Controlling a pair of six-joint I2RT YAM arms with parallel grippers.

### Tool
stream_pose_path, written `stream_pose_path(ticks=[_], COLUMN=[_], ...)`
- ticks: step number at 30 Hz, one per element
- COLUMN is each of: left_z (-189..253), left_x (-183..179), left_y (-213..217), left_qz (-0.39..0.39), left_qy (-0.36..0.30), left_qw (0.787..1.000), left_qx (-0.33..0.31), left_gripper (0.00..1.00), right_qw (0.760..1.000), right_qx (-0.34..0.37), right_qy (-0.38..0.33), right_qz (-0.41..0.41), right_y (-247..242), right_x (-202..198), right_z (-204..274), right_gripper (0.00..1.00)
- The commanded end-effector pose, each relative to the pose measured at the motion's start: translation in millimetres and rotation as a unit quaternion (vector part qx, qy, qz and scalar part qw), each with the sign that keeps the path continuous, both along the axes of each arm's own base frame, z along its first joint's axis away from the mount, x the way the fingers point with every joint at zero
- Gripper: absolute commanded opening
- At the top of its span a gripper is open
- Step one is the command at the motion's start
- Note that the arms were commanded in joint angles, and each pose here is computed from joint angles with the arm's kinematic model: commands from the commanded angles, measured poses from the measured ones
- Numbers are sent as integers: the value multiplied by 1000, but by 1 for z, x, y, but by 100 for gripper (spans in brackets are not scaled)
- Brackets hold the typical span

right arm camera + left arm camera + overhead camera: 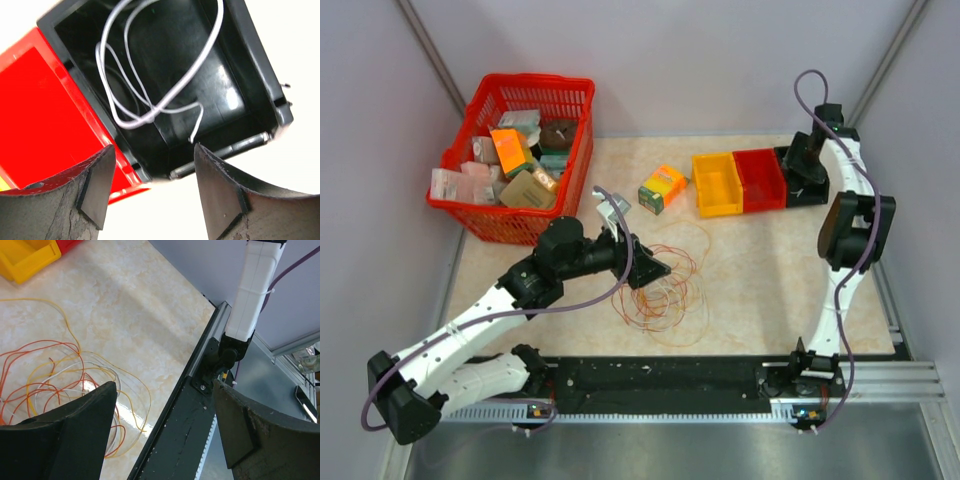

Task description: Untangle the cables

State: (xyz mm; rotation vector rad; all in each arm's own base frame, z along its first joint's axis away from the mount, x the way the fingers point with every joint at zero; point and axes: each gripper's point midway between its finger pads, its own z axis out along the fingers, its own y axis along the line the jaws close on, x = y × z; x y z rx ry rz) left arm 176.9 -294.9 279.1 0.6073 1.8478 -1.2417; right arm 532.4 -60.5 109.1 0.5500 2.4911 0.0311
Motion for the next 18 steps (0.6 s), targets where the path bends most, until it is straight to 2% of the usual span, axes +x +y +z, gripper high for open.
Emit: stream_pose_path(ticks=[1, 6, 8, 10, 12, 15, 18], left_z=[-5, -27, -40, -55, -70, -90, -107], left_x=[11, 20, 24, 26, 27, 29, 29], left_y=[2, 3, 1, -1, -2, -4, -7], left_qz=[23, 45, 51, 54, 55, 59, 57], left_qy=[-6, 14, 32, 48, 62, 82, 109], left_qw=[1000, 998, 997, 996, 994, 992, 988], left_qx=[6, 34, 46, 59, 68, 78, 93], left_gripper=[82, 81, 79, 76, 72, 68, 63], right_qw=[999, 998, 995, 989, 980, 949, 930], right_qx=[-18, -23, -13, 18, 66, 148, 209], right_qy=[-37, -64, -84, -109, -106, -103, -87], right_qz=[-5, 17, 51, 100, 156, 258, 291], right_y=[1, 35, 72, 113, 159, 229, 262], right_x=[-24, -71, -92, -119, -153, -211, -266], right_z=[52, 78, 86, 90, 78, 66, 45], right_gripper=[64, 65, 64, 64, 63, 61, 58])
